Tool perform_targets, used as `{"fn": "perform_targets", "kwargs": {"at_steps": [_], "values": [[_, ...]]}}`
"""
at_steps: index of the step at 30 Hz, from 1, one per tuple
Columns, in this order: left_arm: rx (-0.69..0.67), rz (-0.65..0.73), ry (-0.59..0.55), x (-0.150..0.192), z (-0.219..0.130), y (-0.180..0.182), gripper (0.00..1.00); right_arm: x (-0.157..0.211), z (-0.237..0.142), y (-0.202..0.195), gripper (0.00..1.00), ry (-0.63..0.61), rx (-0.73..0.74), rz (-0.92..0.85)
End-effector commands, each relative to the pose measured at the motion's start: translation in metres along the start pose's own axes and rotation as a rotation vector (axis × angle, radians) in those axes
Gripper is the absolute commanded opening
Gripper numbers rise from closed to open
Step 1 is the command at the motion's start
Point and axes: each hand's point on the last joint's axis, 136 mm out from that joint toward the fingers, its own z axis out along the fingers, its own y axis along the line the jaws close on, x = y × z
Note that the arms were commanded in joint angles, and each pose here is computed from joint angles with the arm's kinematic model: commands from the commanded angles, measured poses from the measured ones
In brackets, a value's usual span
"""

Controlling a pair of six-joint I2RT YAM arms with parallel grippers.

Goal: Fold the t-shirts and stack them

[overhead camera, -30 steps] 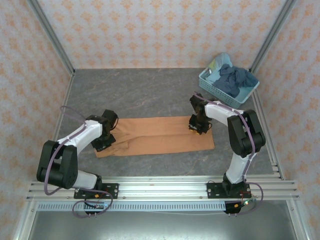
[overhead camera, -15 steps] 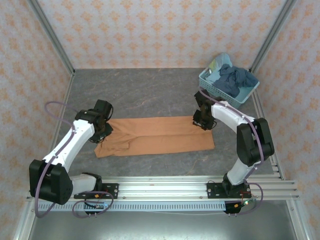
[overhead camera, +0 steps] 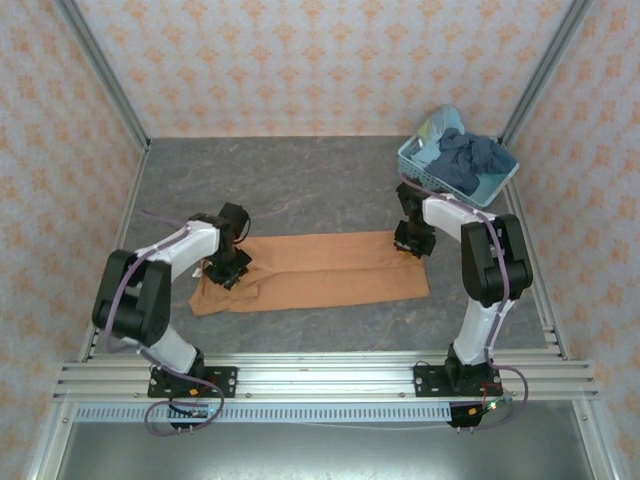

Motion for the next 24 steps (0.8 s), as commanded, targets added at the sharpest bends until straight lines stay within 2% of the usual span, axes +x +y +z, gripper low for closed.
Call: {"fn": "perform_targets", "kwargs": {"at_steps": [1, 5, 12, 16, 20, 24], "values": [[0.0, 0.037, -0.025, -0.017, 0.003, -0.026, 0.2, 0.012, 0.011, -0.03, 0.19, 0.04, 0.147, -0.026], [-0.002, 0.062, -0.041, -0.048, 0.01, -0.073, 0.19, 0.042, 0.011, -0.052, 0.19, 0.078, 0.18, 0.03], [0.155, 0.152, -0.096, -0.098, 0.007, -0.211, 0.22, 0.113, 0.013, -0.063, 0.21, 0.167, 0.134, 0.164], [0.358, 0.213, -0.1, -0.103, 0.001, -0.304, 0.24, 0.156, 0.018, -0.039, 0.21, 0.242, 0.009, 0.311], [0.608, 0.225, -0.102, -0.096, -0.005, -0.384, 0.29, 0.178, 0.023, 0.0, 0.23, 0.293, -0.14, 0.479], [0.806, 0.155, -0.101, -0.096, -0.007, -0.429, 0.34, 0.186, 0.023, 0.032, 0.23, 0.318, -0.188, 0.542]]}}
